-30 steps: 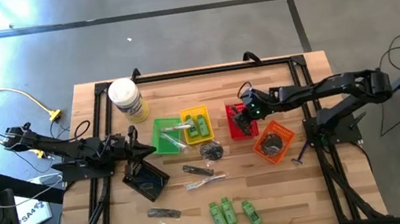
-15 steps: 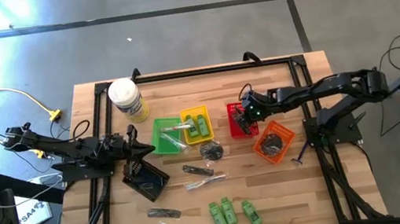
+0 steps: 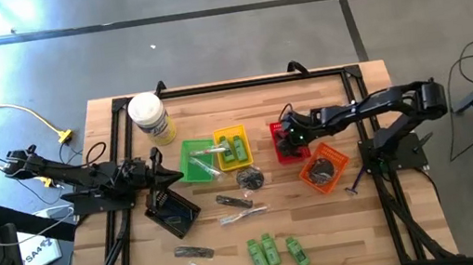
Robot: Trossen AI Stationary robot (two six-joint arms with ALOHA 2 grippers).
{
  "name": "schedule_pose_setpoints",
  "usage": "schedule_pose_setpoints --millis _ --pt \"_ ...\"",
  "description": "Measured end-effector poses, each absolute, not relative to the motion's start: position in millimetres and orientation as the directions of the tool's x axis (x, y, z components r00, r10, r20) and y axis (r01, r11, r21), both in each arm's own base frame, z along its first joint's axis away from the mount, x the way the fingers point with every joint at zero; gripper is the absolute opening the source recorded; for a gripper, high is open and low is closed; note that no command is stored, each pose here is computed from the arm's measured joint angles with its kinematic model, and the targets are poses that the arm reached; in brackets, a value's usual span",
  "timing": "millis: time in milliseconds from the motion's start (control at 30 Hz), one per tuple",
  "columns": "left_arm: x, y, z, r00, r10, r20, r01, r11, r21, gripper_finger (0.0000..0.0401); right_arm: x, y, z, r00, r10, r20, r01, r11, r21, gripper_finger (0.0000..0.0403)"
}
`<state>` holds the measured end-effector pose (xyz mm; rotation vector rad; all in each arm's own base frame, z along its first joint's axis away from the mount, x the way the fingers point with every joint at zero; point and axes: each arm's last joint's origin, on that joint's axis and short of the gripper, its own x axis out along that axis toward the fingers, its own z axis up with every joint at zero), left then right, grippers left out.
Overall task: Pick & Place Travel size toiletries
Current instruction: Put the top right black comb into the red basket, then put the black hairbrush into the orange basket
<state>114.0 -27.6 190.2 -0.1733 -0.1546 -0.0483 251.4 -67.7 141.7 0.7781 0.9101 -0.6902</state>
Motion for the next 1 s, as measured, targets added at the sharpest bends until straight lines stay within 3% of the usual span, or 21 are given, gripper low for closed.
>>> schedule_pose_setpoints --millis 300,500,733,867,1000 --pt "114.2 -27.6 189.5 0.988 -0.035 0.15 0.06 0.984 -0.166 0.0 255.0 -66.1 144.9 0.505 -0.118 -0.855 0.746 0.558 0.364 0.0158" --pt "114.2 -27.6 189.5 0.988 -0.035 0.15 0.059 0.985 -0.16 0.0 250.1 -67.2 161.6 0.57 -0.069 -0.819 0.672 0.613 0.416 0.0198" --pt "114.1 -27.6 189.4 0.988 -0.035 0.15 0.053 0.992 -0.115 0.0 231.1 -64.9 209.9 0.704 -0.159 -0.692 0.539 0.755 0.375 0.0194" --pt "114.3 -27.7 188.1 0.99 -0.036 0.136 0.051 0.993 -0.111 0.0 213.6 -50.2 250.3 0.854 -0.276 -0.442 0.423 0.862 0.28 0.0173" --pt "114.5 -27.5 187.0 0.992 -0.03 0.125 0.041 0.995 -0.087 0.0 192.4 -34.5 269.7 0.95 -0.235 -0.207 0.275 0.941 0.196 0.0135"
